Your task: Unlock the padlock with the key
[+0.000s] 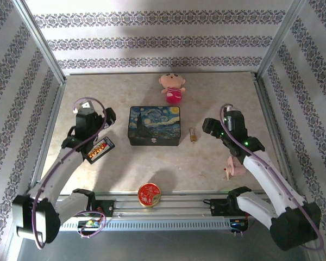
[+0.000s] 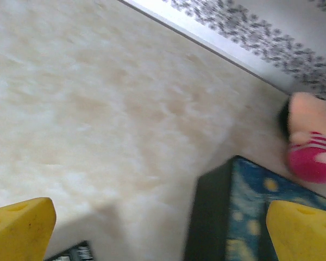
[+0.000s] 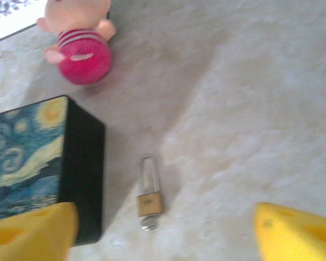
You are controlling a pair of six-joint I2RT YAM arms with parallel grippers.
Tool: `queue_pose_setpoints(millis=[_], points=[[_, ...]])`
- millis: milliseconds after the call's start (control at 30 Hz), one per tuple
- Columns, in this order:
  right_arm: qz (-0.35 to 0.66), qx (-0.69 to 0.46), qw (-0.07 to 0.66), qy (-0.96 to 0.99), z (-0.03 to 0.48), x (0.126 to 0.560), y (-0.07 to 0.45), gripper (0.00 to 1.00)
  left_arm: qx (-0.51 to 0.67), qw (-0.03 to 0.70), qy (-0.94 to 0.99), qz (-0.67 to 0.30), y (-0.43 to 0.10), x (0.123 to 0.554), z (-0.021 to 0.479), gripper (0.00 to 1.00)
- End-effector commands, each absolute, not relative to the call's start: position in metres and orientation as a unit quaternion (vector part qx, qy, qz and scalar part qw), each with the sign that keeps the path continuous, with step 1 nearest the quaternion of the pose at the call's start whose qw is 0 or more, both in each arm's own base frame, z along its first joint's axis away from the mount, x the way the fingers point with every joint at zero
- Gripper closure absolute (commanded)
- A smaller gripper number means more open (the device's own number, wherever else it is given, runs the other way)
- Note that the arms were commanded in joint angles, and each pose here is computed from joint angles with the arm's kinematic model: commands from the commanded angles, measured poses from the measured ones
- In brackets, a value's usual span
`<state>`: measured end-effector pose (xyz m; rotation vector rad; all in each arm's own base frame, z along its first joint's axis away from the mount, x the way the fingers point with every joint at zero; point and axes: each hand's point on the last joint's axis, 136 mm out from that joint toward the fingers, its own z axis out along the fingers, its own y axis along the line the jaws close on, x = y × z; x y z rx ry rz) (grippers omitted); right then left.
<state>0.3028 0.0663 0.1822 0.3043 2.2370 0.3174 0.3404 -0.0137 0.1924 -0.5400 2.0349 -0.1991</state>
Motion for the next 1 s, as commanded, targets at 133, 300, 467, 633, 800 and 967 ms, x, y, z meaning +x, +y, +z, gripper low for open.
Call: queue_pose_setpoints(millis=[133,300,467,633,800,967], points=[[0.059,0.128,0.48,0.866,0.186,0.307,0.026,0.02,-0.209,0.608,0.765,0.049,0.038,0.32,0.199,0.01],[0.049,0.102,0.51,0.852,0.18,0.322,0.023,0.02,-0.17,0.642,0.743,0.086,0.042,0.324,0.19,0.01],[0.014,0.068,0.522,0.85,0.165,0.333,0.021,0.02,-0.14,0.63,0.756,0.111,0.046,0.332,0.172,0.01],[-0.012,0.03,0.548,0.836,0.153,0.339,0.02,0.02,-0.107,0.631,0.762,0.095,0.041,0.342,0.158,0.01],[-0.025,0.009,0.586,0.81,0.147,0.336,0.018,0.02,-0.073,0.637,0.763,0.083,0.034,0.353,0.143,0.01],[-0.033,0.003,0.607,0.794,0.146,0.333,0.016,0.02,-0.055,0.635,0.769,0.051,0.025,0.363,0.127,0.01]])
